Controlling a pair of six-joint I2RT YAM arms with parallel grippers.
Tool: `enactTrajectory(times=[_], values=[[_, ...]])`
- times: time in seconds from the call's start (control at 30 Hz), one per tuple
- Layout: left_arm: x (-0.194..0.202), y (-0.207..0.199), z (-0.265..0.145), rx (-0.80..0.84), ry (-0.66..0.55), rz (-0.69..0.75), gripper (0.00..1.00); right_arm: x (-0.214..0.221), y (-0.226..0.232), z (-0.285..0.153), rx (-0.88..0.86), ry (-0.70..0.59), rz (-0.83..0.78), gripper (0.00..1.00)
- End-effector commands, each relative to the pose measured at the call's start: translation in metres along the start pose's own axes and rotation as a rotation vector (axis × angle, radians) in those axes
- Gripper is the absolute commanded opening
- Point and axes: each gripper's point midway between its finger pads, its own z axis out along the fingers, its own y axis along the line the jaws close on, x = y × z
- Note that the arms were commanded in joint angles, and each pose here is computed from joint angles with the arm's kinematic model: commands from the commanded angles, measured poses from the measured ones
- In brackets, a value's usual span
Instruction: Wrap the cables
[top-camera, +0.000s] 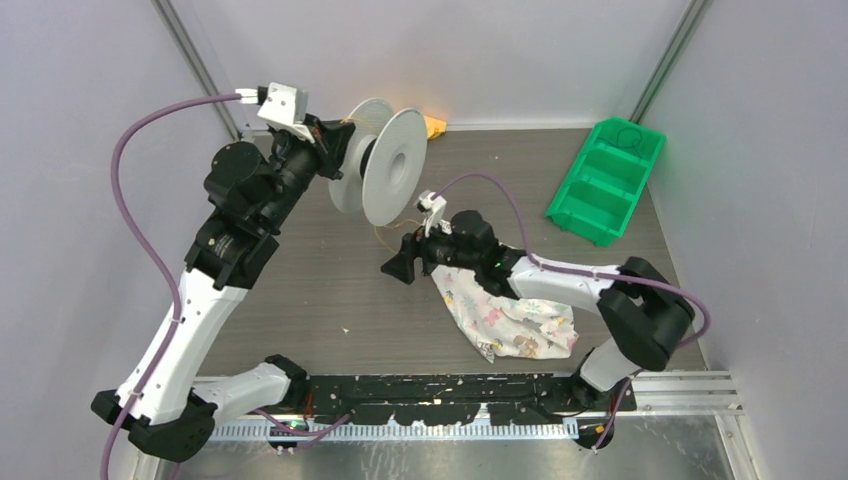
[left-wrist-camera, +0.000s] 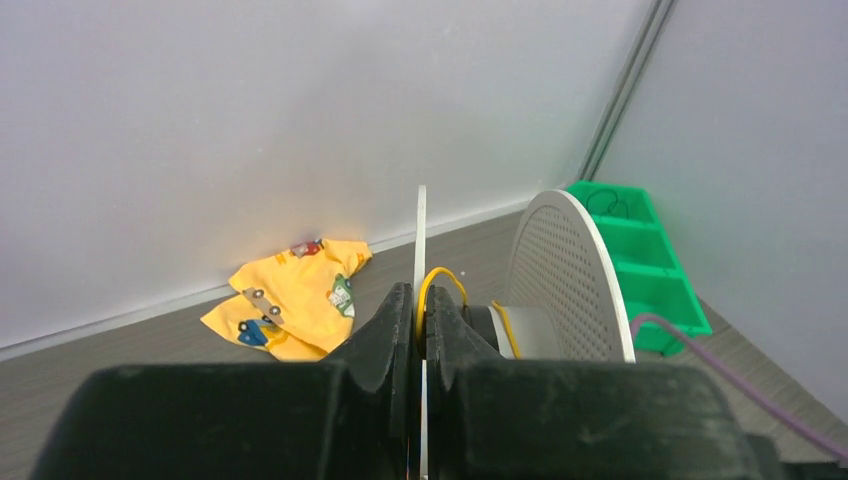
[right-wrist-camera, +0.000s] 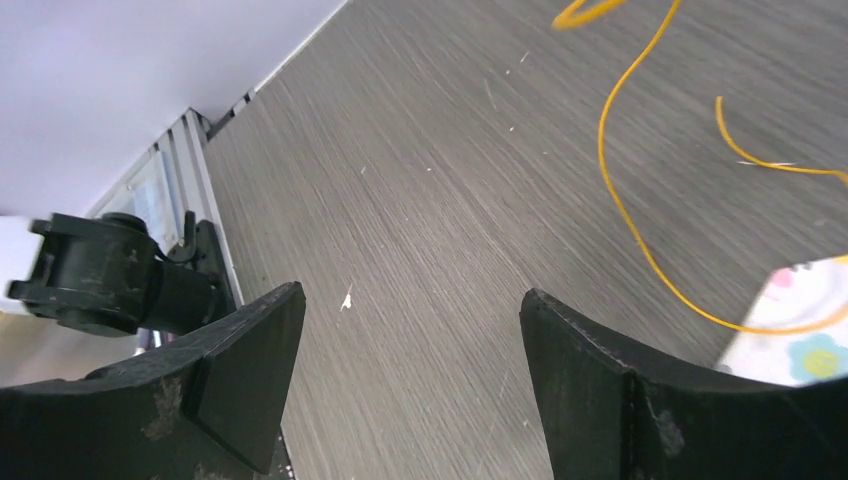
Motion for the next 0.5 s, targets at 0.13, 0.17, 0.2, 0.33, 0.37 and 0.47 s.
enactTrajectory(times=[0.13, 0.17, 0.2, 0.33, 0.37, 0.47], values=[[-0.091, -0.001, -0.028, -0.013, -0.258, -0.052, 0.00, -0.030, -0.007, 0.049, 0.031, -0.199, -0.076, 0.84], [-0.094, -0.001, -0.030, -0.010, -0.262, -0.050, 0.00, -0.029, -0.011, 0.054, 0.040, -0.200, -0.076, 0.84], [-0.096, -0.001, -0.031, -0.010, -0.265, -0.048, 0.00, -0.027, -0.013, 0.059, 0.040, -0.197, -0.080, 0.84], [-0.104, -0.001, -0.039, -0.012, -0.280, -0.039, 0.00, -0.015, -0.029, 0.080, 0.073, -0.175, -0.086, 0.84], [-0.106, -0.001, -0.041, -0.014, -0.284, -0.037, 0.00, -0.012, -0.035, 0.084, 0.086, -0.175, -0.086, 0.84], [-0.111, 0.000, -0.045, -0.017, -0.293, -0.032, 0.00, -0.005, -0.045, 0.095, 0.109, -0.163, -0.087, 0.84]])
